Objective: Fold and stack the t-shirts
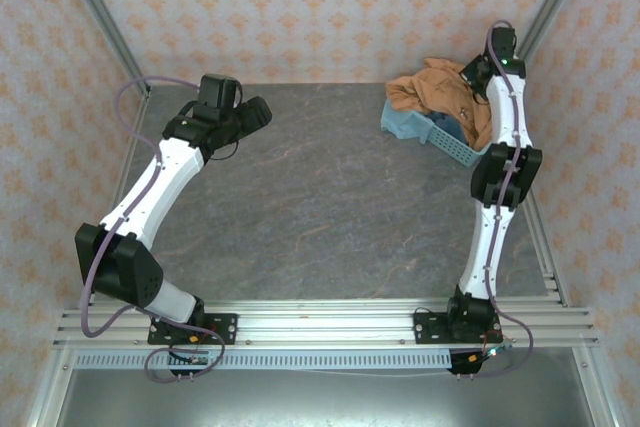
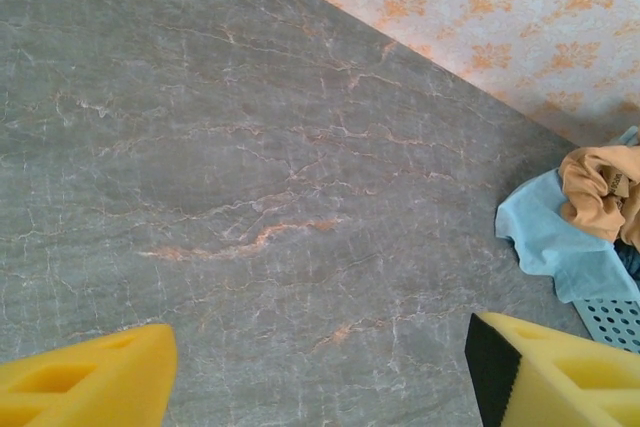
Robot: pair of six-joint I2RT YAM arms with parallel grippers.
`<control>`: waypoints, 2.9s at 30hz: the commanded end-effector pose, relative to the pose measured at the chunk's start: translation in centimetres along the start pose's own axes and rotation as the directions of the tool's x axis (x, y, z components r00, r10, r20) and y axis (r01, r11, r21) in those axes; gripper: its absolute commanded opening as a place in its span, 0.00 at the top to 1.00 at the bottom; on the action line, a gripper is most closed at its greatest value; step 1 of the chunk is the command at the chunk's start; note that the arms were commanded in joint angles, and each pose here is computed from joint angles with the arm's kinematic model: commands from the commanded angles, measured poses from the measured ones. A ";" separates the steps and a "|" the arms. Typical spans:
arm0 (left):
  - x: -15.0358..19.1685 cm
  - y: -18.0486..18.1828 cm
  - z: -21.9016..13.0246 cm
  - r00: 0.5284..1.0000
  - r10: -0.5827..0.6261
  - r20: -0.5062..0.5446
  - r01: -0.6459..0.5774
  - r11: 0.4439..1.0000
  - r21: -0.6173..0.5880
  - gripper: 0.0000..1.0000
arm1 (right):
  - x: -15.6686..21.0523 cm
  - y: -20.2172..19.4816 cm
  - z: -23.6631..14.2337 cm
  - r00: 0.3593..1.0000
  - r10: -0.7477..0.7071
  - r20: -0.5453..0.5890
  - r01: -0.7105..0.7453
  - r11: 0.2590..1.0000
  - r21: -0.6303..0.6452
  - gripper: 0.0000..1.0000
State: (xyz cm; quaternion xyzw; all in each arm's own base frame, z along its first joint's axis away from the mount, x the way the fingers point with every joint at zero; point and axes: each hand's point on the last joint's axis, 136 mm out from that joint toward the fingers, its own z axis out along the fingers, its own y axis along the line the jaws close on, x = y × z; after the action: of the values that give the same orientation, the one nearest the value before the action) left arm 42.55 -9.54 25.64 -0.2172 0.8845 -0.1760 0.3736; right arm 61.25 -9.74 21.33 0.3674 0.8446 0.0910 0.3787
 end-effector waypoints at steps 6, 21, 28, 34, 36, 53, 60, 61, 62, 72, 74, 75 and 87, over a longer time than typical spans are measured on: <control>0.6 1.8 0.6 1.000 0.002 -0.002 -0.002 0.997 -0.081 0.27 | -7.0 13.1 -24.8 0.909 0.004 0.416 0.161 0.918 -0.362 1.00; -1.2 5.9 -3.3 0.995 0.017 0.102 0.014 0.955 -0.297 0.24 | 14.7 29.8 -39.8 0.946 -0.218 0.240 0.322 0.544 -0.775 1.00; -0.2 9.9 -6.6 0.990 0.001 0.141 0.063 0.891 -0.450 0.20 | 35.8 31.1 -30.5 0.854 -0.501 -0.141 0.200 0.567 -0.799 0.65; 2.5 9.5 -7.3 0.997 -0.008 0.080 0.035 0.937 -0.348 0.19 | 39.2 28.1 -27.9 0.774 -0.600 -0.201 0.276 0.606 -0.746 0.29; 4.6 8.1 -6.2 1.000 -0.007 0.002 0.007 0.969 -0.248 0.17 | 37.8 26.2 -27.0 0.786 -0.586 -0.194 0.305 0.642 -0.704 0.27; 23.5 3.7 5.1 0.904 0.080 -0.420 -0.202 0.946 -0.255 0.11 | 34.8 5.2 -11.6 0.795 -0.374 -0.477 0.293 0.926 -0.238 0.32; 24.7 4.7 8.4 0.899 0.070 -0.433 -0.231 0.914 -0.332 0.30 | 38.5 4.5 -7.7 0.748 -0.345 -0.567 0.268 0.938 -0.219 0.35; 24.5 5.0 8.6 0.903 0.069 -0.425 -0.233 0.909 -0.347 0.37 | 39.0 4.6 -7.3 0.739 -0.343 -0.580 0.265 0.939 -0.218 0.36; 24.3 5.1 8.7 0.908 0.066 -0.413 -0.227 0.907 -0.354 0.47 | 39.5 4.7 -6.9 0.728 -0.343 -0.593 0.263 0.940 -0.219 0.38; 19.9 3.5 6.3 0.949 0.080 -0.304 -0.177 0.934 -0.309 1.00 | 42.3 7.2 -5.4 0.713 -0.310 -0.629 0.212 0.950 -0.228 0.78; 18.7 3.5 5.3 0.958 0.066 -0.280 -0.155 0.939 -0.306 1.00 | 41.4 7.6 -6.0 0.735 -0.296 -0.609 0.200 0.954 -0.222 0.98; 18.0 3.2 4.8 0.962 0.060 -0.267 -0.141 0.945 -0.296 1.00 | 40.5 8.1 -6.6 0.754 -0.294 -0.588 0.193 0.954 -0.229 1.00; 5.4 -9.2 2.2 0.987 0.079 -0.140 -0.078 0.997 0.011 1.00 | 23.6 14.6 -16.6 0.940 -0.199 -0.278 0.085 0.924 -0.373 1.00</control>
State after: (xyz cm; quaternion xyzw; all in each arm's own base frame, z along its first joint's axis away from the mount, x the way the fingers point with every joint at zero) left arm 40.89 -19.40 22.50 -0.2009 0.9176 -0.1568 0.3051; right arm 46.14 21.37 18.50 0.1939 0.9160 0.2629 0.2327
